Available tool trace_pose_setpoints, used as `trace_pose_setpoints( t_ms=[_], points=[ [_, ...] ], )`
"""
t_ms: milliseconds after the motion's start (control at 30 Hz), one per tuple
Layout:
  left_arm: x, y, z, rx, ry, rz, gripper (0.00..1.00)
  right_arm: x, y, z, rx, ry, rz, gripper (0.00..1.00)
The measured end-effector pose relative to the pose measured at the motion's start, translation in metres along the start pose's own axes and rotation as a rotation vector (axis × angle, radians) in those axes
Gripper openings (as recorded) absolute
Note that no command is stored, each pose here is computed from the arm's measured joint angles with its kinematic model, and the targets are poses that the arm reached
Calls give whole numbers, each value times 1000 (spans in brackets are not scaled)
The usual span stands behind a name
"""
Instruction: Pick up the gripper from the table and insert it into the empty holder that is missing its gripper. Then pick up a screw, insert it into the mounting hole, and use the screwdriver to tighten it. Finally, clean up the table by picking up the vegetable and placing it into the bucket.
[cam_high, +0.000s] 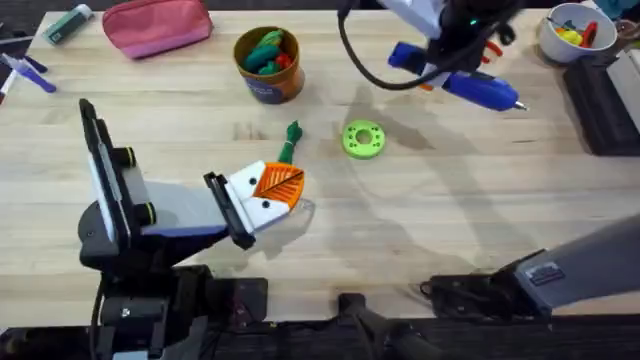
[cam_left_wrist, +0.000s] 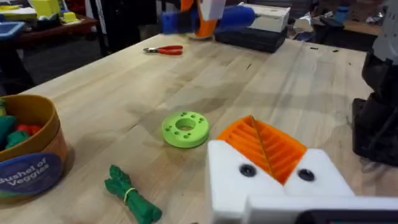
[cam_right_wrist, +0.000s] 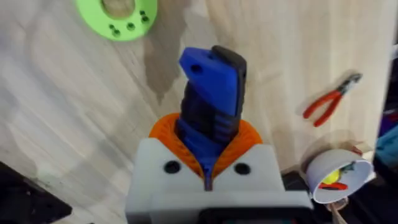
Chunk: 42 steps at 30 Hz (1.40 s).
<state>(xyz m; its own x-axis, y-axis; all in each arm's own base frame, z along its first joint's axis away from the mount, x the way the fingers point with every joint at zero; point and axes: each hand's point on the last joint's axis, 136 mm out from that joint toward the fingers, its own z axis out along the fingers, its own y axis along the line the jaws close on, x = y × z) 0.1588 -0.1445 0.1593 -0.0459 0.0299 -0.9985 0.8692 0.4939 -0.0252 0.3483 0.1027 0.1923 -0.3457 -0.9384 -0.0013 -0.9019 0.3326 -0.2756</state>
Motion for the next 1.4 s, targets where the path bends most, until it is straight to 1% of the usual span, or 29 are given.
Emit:
trace_pose_setpoints(
  t_ms=[167, 333, 467, 600, 800, 833, 933, 967, 1000, 1033, 1067, 1100, 1233, 1300, 1400],
  points=[
    [0, 0, 0, 0, 0, 0, 18, 5, -10, 46, -66, 71, 6, 24],
    [0, 0, 0, 0, 0, 0, 18, 5, -18, 92, -112, 112, 22, 24],
    [0, 0, 0, 0, 0, 0, 18, 3, -18, 126, -147, 141, 21, 24],
    [0, 0, 0, 0, 0, 0, 18, 1, -14, 149, -173, 159, 13, 24],
    [0, 0, 0, 0, 0, 0, 18, 1, -10, 162, -195, 176, 8, 24],
    [0, 0, 0, 0, 0, 0, 18, 1, -10, 162, -194, 176, 11, 90],
    [0, 0, 0, 0, 0, 0, 18, 2, -11, 161, -191, 180, 8, 531],
    [0, 0, 0, 0, 0, 0, 18, 3, -11, 161, -190, 183, 8, 657],
    [0, 0, 0, 0, 0, 0, 18, 3, -12, 160, -187, 185, 9, 816],
    [0, 0, 0, 0, 0, 0, 18, 3, -12, 160, -185, 186, 10, 941],
    [0, 0, 0, 0, 0, 0, 18, 3, -12, 159, -186, 190, 14, 977],
    [0, 0, 0, 0, 0, 0, 18, 4, -11, 158, -190, 194, 15, 986],
    [0, 0, 0, 0, 0, 0, 18, 4, -10, 148, -182, 193, 20, 990],
    [0, 0, 0, 0, 0, 0, 18, -1, -13, 135, -153, 170, 25, 990],
    [0, 0, 0, 0, 0, 0, 18, -8, -20, 105, -91, 121, 53, 991]
  ],
)
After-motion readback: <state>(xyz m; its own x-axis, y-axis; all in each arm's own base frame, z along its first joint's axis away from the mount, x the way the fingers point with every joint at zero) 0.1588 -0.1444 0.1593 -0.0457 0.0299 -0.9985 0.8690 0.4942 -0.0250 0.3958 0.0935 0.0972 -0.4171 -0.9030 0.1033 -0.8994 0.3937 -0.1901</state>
